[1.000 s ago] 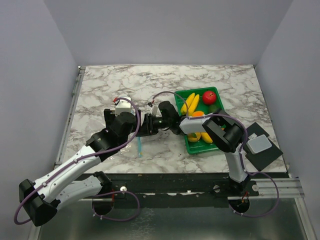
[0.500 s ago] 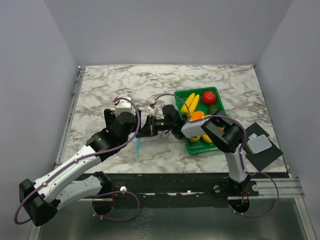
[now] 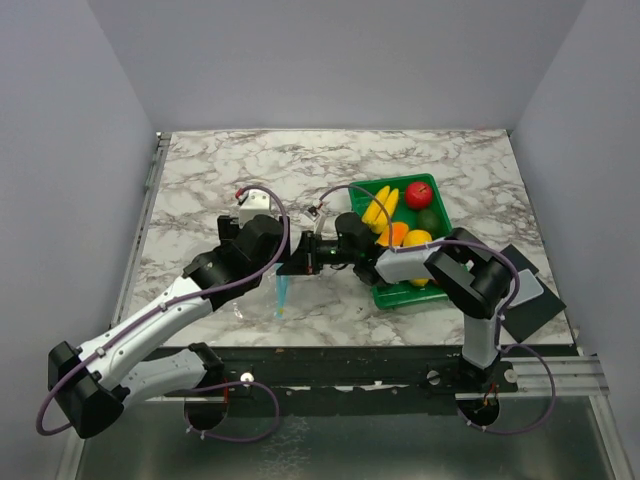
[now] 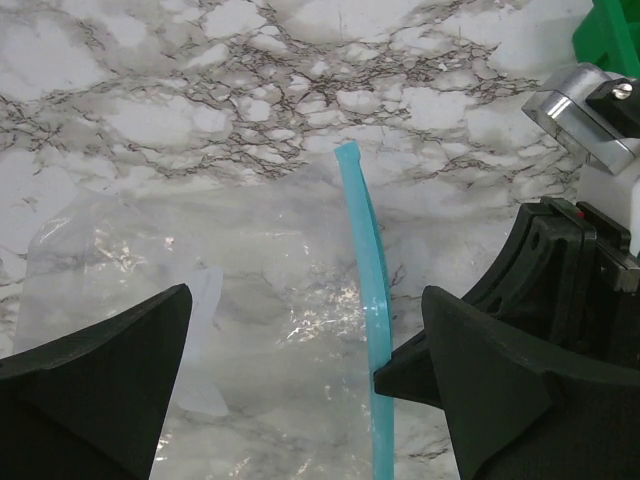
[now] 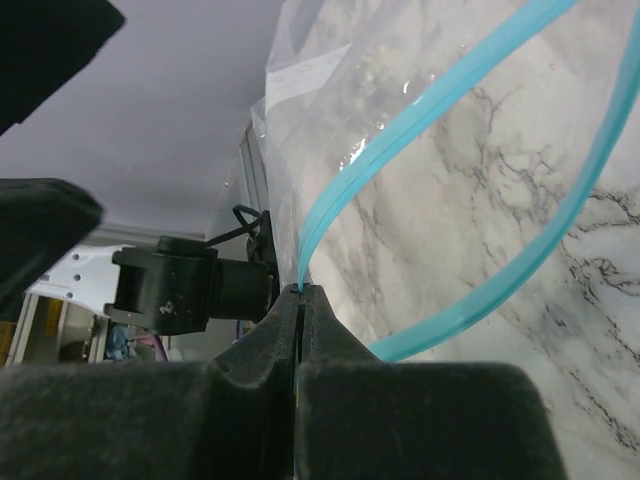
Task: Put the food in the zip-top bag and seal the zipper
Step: Pick up the zipper food storage bag at the center of the board, then open the zipper of the food storage bag at the center of the board.
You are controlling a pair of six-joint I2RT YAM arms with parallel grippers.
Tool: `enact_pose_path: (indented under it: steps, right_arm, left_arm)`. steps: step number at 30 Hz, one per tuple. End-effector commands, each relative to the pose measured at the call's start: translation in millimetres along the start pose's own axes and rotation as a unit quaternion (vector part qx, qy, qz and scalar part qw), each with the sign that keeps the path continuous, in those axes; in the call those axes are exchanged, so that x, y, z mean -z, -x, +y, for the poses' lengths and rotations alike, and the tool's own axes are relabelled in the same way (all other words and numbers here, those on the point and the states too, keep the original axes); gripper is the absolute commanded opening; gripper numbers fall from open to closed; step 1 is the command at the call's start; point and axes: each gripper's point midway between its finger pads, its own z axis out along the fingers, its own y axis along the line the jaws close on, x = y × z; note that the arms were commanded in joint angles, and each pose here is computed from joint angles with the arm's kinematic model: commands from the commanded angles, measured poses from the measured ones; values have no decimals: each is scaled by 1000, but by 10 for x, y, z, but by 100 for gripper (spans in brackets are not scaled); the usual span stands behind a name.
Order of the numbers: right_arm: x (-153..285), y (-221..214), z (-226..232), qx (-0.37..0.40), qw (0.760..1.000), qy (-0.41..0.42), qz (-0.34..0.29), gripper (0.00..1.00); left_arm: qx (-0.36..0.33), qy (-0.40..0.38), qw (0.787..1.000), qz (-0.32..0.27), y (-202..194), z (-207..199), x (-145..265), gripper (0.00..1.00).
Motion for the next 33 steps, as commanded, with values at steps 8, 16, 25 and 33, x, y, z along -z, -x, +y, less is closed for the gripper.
enact_pose_path:
  steps: [8,16,25,33]
  right_arm:
    - [56,-8,130,66,997,-23,-20,1]
    - [70,-89,134,67,997,-26,-17,1]
    - [101,-153,163,67,997,-24,-17,1]
    - [114,-181,175,67,997,-25,-16,1]
  left_arm:
    - [-4,-21,996,83,-207,-214,-40,99]
    - [-27,7,994,107,-423,-165,-172,94]
    - [-39,30,992,113,-551,-121,-303,87]
    - [-44,25,989,137,-709,-163,-384,81]
